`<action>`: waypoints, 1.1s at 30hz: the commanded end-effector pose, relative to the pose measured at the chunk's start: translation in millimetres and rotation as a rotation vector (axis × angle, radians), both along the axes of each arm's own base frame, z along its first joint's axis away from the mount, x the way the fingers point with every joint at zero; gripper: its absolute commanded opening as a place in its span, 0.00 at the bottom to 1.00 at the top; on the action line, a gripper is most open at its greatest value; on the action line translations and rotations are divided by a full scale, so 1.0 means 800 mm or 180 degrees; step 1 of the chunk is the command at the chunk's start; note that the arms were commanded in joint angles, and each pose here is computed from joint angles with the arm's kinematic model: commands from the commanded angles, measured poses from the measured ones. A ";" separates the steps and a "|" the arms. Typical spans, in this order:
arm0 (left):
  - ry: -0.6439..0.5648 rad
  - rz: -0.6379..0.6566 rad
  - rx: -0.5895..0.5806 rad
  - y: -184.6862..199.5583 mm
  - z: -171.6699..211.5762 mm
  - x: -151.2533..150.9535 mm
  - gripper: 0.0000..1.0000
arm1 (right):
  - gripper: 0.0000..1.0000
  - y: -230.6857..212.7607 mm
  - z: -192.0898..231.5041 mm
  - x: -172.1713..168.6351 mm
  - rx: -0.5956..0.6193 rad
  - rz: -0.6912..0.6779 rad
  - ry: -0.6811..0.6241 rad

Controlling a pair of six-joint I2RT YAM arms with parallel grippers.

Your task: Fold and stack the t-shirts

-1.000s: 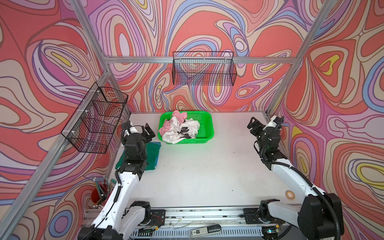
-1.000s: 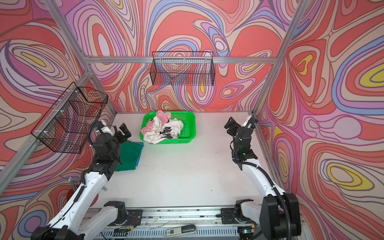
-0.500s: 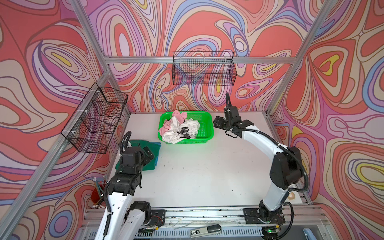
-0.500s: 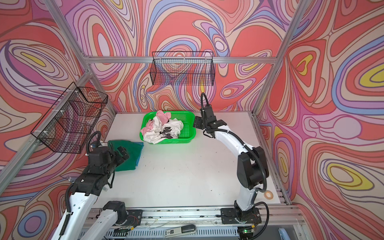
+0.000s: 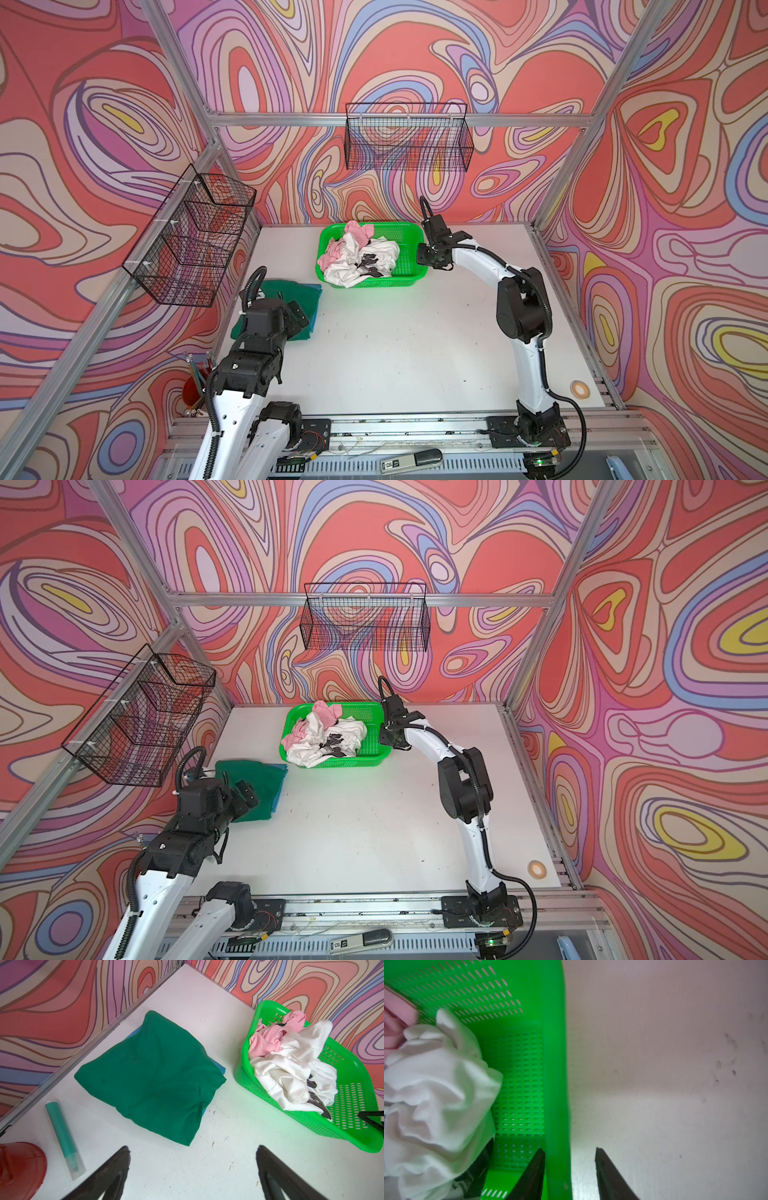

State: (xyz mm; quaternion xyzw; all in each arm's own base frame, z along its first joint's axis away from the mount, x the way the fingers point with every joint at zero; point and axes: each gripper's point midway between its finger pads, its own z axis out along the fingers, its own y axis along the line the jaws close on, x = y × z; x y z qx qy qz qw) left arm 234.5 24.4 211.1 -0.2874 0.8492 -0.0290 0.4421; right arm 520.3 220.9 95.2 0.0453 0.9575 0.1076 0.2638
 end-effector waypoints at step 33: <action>0.0051 -0.0377 -0.0172 -0.029 -0.006 0.007 0.92 | 0.00 -0.321 0.040 -0.266 0.0639 -0.3068 -0.0353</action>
